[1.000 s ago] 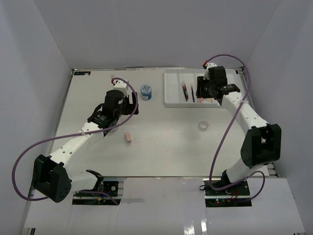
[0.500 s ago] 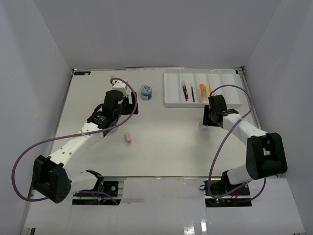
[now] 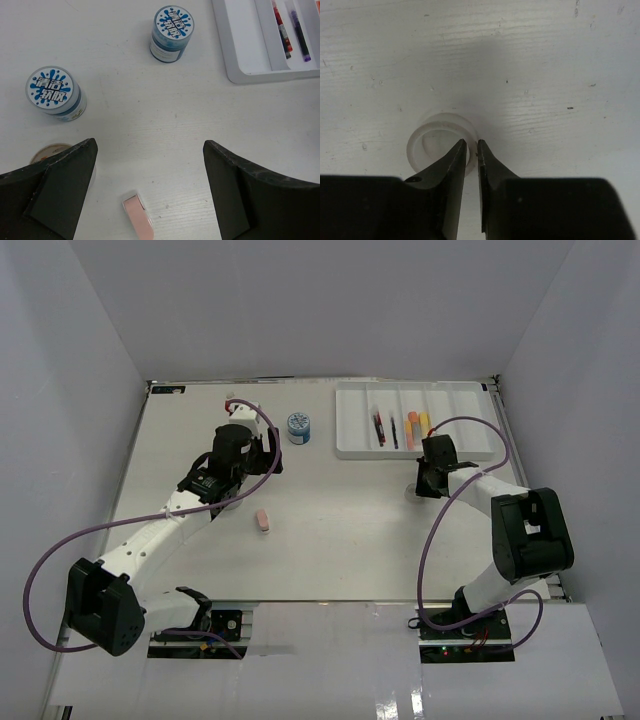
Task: Sort the stationery into containers
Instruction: Pick up the stationery from the center of the board, then place the stationery in the storage box.
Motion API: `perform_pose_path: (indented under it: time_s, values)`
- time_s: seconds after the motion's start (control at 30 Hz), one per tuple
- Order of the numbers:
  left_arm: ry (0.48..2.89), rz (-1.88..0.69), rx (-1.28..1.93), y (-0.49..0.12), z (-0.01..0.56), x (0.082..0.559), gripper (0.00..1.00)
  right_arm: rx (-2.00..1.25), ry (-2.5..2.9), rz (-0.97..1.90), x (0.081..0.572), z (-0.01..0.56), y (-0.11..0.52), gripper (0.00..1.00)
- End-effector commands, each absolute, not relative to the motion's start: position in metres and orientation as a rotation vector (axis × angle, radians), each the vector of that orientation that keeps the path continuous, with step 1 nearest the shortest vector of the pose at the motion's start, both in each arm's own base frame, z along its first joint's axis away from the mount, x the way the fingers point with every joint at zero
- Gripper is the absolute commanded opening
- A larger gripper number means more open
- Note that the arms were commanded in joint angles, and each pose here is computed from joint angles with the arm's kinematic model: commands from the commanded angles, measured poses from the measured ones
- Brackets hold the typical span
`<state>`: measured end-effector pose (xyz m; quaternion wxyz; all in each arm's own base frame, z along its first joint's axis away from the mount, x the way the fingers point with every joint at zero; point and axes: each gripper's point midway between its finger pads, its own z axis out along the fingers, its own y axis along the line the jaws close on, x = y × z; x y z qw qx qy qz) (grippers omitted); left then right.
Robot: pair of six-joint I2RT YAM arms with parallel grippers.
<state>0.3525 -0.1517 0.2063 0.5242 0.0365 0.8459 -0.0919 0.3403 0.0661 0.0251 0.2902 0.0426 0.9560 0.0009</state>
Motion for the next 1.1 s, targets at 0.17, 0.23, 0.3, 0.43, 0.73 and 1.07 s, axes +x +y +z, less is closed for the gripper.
perform_pose_path:
  time_s: [0.17, 0.23, 0.3, 0.43, 0.73, 1.07]
  values:
    - [2.007, -0.22, 0.076, -0.148, 0.213, 0.349, 0.98, 0.144, 2.457, 0.009, 0.363, 0.048, 0.064, 0.08]
    - [2.013, -0.213, 0.078, -0.147, 0.211, 0.349, 0.98, 0.147, 2.443, 0.006, 0.367, 0.056, 0.062, 0.08]
    - [2.016, -0.212, 0.078, -0.147, 0.21, 0.35, 0.98, 0.152, 2.404, 0.007, 0.379, 0.072, 0.059, 0.08]
    - [2.023, -0.207, 0.081, -0.147, 0.207, 0.35, 0.98, 0.249, 2.331, -0.054, 0.406, 0.104, 0.025, 0.08]
    - [2.026, -0.206, 0.084, -0.147, 0.206, 0.35, 0.98, 0.55, 2.198, -0.158, 0.461, 0.138, -0.067, 0.08]
    - [2.033, -0.201, 0.091, -0.147, 0.205, 0.35, 0.98, 0.677, 2.206, -0.24, 0.498, 0.113, -0.12, 0.1]
